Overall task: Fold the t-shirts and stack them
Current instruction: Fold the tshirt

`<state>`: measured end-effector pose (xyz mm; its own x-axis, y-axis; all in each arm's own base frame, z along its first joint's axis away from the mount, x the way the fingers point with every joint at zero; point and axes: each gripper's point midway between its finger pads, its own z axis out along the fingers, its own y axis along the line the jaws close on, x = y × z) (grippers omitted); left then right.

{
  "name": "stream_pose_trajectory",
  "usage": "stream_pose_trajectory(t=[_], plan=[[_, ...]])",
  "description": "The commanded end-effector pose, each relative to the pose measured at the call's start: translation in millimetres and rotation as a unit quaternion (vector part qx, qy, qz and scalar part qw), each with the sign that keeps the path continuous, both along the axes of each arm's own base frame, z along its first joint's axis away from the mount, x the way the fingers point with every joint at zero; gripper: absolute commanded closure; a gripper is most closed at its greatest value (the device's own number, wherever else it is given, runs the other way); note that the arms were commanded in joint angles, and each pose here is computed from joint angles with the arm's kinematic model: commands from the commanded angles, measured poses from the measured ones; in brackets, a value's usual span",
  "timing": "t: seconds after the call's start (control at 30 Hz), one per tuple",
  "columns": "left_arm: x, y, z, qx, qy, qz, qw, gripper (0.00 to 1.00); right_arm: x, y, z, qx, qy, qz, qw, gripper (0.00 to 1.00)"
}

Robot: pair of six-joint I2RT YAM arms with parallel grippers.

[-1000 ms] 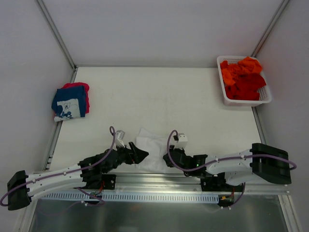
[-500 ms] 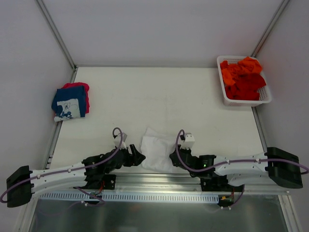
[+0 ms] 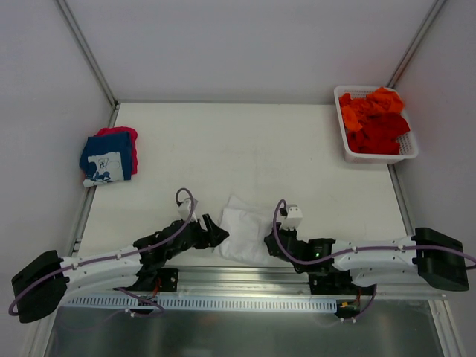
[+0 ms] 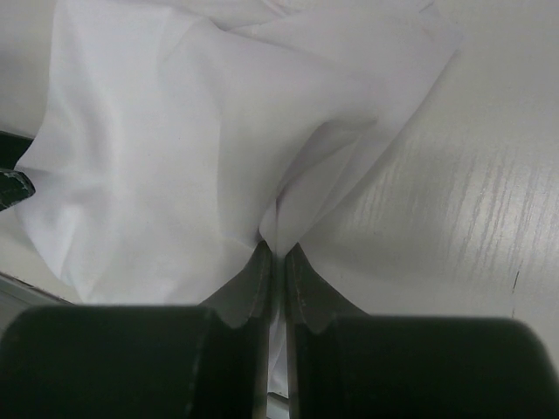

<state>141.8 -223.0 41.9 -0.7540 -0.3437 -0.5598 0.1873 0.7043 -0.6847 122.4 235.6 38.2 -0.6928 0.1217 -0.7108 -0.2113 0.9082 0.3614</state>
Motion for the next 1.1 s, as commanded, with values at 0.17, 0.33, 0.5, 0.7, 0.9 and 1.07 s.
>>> stream_pose_trajectory(t=[0.17,0.33,0.5,0.7,0.9,1.07], plan=[[-21,-14,-36,0.006,0.039,-0.075,0.996,0.29,1,7,1,0.002,-0.005,-0.001,1.0,1.0],[-25,-52,-19,-0.055,0.046,-0.129,0.989,0.33,1,9,1,0.001,-0.005,0.001,1.0,1.0],[-28,-60,-28,-0.067,0.068,-0.138,0.986,0.38,1,8,3,0.006,-0.006,0.0,1.0,1.0],[-28,-54,-32,-0.052,0.07,-0.129,0.988,0.4,1,7,6,0.004,-0.01,0.001,1.0,1.0],[-19,-27,-29,0.031,0.058,-0.094,0.993,0.43,2,8,8,0.002,-0.013,0.0,1.0,1.0],[-6,-2,-3,0.066,0.01,-0.054,0.996,0.39,2,9,8,0.0,-0.013,0.002,1.0,1.0]])
